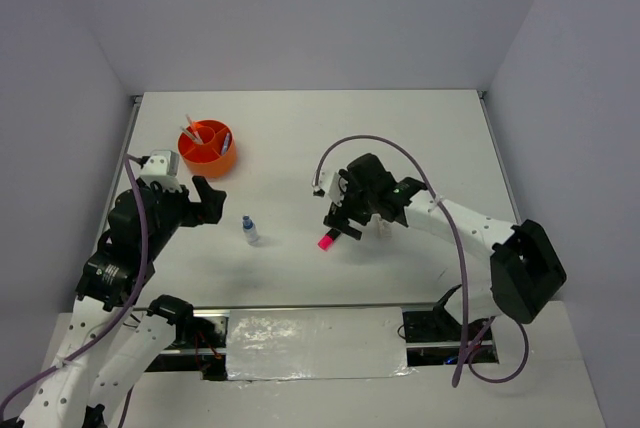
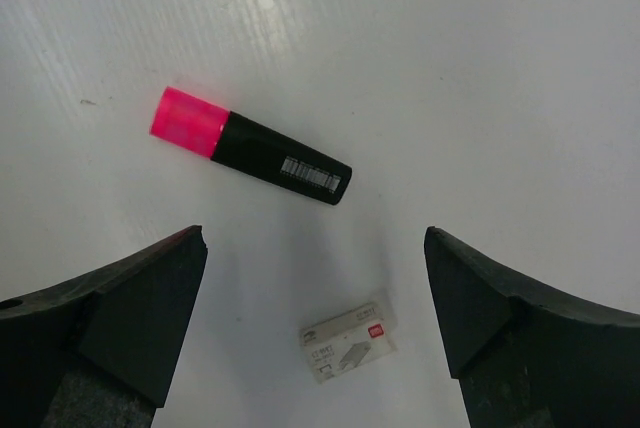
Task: Sort the stationery into containers
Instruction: Pick up the pen from the center of the board.
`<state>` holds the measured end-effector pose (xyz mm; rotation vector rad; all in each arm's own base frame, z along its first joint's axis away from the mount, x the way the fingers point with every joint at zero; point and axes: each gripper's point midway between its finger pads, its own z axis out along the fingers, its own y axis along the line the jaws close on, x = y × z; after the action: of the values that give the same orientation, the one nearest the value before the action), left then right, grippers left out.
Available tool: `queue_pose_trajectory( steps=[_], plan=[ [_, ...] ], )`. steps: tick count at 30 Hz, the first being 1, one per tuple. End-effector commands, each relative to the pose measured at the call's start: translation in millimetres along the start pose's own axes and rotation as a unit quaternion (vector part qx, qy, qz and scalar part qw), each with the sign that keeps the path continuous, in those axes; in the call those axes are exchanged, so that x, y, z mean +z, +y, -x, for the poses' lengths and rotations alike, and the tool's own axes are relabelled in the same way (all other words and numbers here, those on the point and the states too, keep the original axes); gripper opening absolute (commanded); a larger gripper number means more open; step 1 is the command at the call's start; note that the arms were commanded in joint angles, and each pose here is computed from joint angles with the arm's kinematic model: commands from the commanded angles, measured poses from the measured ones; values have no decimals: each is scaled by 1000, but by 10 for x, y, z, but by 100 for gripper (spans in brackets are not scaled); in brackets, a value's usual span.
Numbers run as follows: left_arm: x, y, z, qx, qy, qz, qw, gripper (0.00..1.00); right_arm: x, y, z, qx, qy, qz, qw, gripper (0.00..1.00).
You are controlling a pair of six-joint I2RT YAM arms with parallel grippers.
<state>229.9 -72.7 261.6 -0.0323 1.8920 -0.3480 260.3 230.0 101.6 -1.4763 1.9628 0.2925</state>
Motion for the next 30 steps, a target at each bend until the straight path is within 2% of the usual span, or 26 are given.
queue_pose_trajectory(
  steps=[1, 4, 14, 18, 19, 23, 26, 27, 30],
  plan=[
    [-29, 12, 134, 4, -27, 6, 1000, 99, 112, 98, 111, -85, -23, 63, 994, 96],
    [-29, 14, 134, 6, -27, 6, 1000, 99, 211, 136, 161, -91, -38, 77, 992, 96],
    [-41, 31, 153, 7, -31, 10, 999, 99, 628, 228, -141, -93, 16, 115, 989, 94],
    [-41, 29, 149, 8, -30, 9, 999, 99, 717, 273, -213, -93, 30, 134, 986, 88],
    [-39, 33, 143, 8, -30, 10, 999, 99, 733, 296, -246, -93, 35, 140, 985, 84],
    [-55, 28, 158, 8, -34, 8, 999, 99, 774, 369, -356, -102, 51, 138, 984, 76],
    [-60, 32, 154, 7, -34, 9, 999, 99, 818, 433, -446, -106, 66, 147, 981, 51],
    [-57, 36, 149, 7, -33, 10, 999, 99, 820, 454, -453, -107, 68, 154, 980, 29],
    [-69, 42, 165, 6, -37, 12, 999, 99, 799, 527, -421, -97, 72, 182, 976, 0]
  ],
)
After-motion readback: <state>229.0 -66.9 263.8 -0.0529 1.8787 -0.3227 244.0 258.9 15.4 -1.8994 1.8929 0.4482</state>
